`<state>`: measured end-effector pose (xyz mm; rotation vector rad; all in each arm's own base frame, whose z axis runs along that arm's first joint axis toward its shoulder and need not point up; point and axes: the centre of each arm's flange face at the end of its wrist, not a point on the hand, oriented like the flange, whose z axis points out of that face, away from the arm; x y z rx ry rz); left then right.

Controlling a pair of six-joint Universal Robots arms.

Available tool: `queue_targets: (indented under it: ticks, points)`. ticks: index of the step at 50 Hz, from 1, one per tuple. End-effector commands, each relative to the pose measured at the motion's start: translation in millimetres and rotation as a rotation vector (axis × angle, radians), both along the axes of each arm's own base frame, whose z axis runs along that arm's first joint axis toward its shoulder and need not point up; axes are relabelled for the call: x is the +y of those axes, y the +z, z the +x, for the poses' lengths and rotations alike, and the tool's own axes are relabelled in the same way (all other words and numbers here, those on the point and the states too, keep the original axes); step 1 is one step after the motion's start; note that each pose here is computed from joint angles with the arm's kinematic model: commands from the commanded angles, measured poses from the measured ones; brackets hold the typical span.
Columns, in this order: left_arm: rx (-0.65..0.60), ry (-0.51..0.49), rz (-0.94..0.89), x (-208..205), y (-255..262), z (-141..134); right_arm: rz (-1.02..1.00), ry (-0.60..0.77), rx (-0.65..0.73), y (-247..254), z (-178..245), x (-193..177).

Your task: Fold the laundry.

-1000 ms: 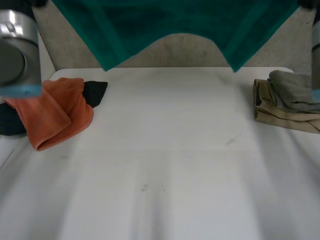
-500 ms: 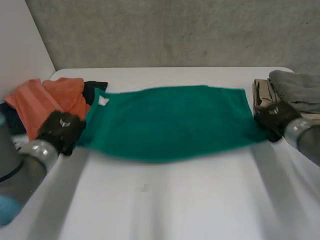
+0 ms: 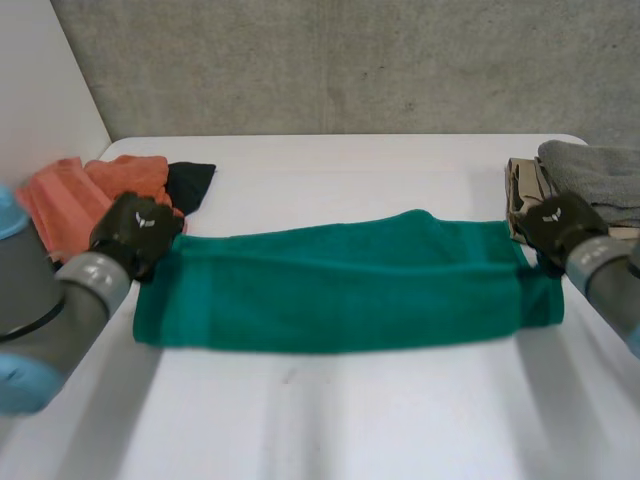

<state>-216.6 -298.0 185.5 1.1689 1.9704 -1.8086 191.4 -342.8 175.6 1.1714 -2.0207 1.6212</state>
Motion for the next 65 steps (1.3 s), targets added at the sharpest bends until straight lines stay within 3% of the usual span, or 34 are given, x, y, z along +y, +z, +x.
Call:
queue_targets:
  ticks: [1, 3, 13, 18, 24, 29, 38, 45, 54, 65]
  points:
    - [0.016, 0.111, -0.06, -59.7, -19.8, -14.4, -0.134, -0.021, -0.037, -7.3, 16.5, -43.5]
    - [0.017, 0.093, -0.068, -69.8, -30.0, -27.8, -0.154, -0.004, -0.04, -15.7, 25.9, -52.5]
    - [0.029, 0.097, -0.106, -106.6, -53.0, -44.4, -0.293, 0.024, -0.07, -35.6, 48.2, -86.5]
    - [0.033, 0.164, -0.148, -121.2, -50.9, -41.9, -0.325, 0.02, -0.077, -42.8, 51.0, -100.7]
    - [0.051, 0.174, -0.184, -129.4, -44.2, -43.6, -0.338, 0.015, -0.079, -52.3, 53.2, -112.1]
    - [0.056, 0.12, -0.193, -121.8, -48.3, -58.3, -0.344, 0.005, -0.08, -55.0, 53.1, -116.0]
    - [0.077, 0.1, -0.2, -107.3, -32.3, -67.4, -0.347, -0.07, -0.24, 0.0, 43.0, -99.4]
    - [0.107, 0.096, -0.199, -75.6, 5.0, -53.7, -0.227, 0.008, -0.307, 52.1, 35.1, -54.7]
    - [0.21, 0.096, -0.124, -33.1, 16.8, -39.8, 0.145, -0.089, -0.271, 14.7, -10.1, -22.0]
    - [0.248, 0.05, -0.077, -17.3, 4.7, -42.7, 0.165, -0.068, -0.296, -30.9, -17.6, -33.1]
